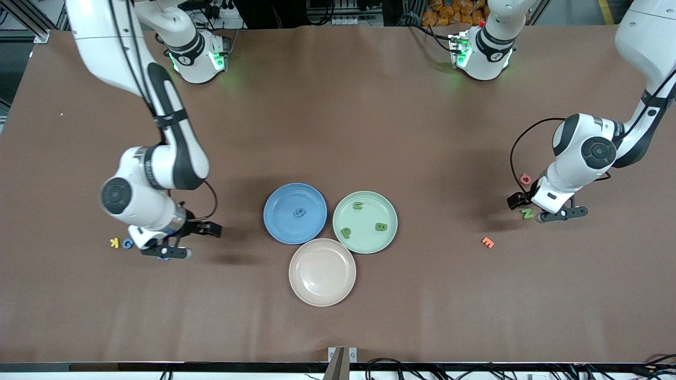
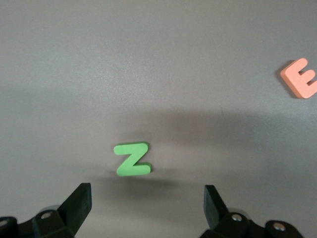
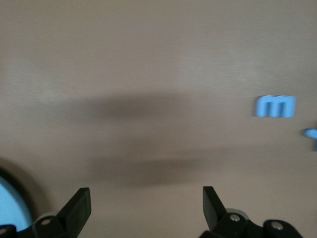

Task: Sort letters by color into matching plates
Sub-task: 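Move the left gripper to the green z while the right gripper reaches the m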

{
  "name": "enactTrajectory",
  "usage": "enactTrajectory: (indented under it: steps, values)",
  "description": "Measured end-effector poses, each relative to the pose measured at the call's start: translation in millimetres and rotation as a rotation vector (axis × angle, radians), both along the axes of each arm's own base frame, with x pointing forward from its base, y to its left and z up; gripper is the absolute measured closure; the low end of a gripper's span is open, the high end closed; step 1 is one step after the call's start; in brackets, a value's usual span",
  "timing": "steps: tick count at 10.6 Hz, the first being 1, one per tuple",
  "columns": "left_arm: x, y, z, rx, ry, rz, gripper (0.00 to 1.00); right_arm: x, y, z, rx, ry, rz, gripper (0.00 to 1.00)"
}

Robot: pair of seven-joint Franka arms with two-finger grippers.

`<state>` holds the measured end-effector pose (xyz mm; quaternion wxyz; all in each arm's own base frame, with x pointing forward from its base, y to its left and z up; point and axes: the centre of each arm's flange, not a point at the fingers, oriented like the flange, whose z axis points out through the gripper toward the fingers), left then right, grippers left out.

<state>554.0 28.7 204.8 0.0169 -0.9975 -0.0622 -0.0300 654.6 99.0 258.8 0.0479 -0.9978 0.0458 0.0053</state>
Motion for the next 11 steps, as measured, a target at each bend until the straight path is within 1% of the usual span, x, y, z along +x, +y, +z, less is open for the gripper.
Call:
enactTrajectory:
  steps: [1,3,6,9,11]
  values:
    - [0,3,-7,-0.009,-0.01,-0.011,0.0,1,-26,0,0.003,0.017,0.016,0.0]
    - [-3,16,-24,-0.013,-0.027,-0.042,0.0,1,-57,-4,0.006,0.027,0.026,0.0]
    - [8,33,-38,-0.037,-0.044,-0.028,0.0,-1,-70,-12,0.003,0.036,0.016,0.0]
    - [14,34,-38,-0.042,-0.052,-0.024,0.0,2,-95,-30,-0.01,0.031,0.011,0.0]
    - [14,35,-38,-0.041,-0.052,-0.023,0.0,10,-117,-34,-0.017,0.017,0.015,0.0]
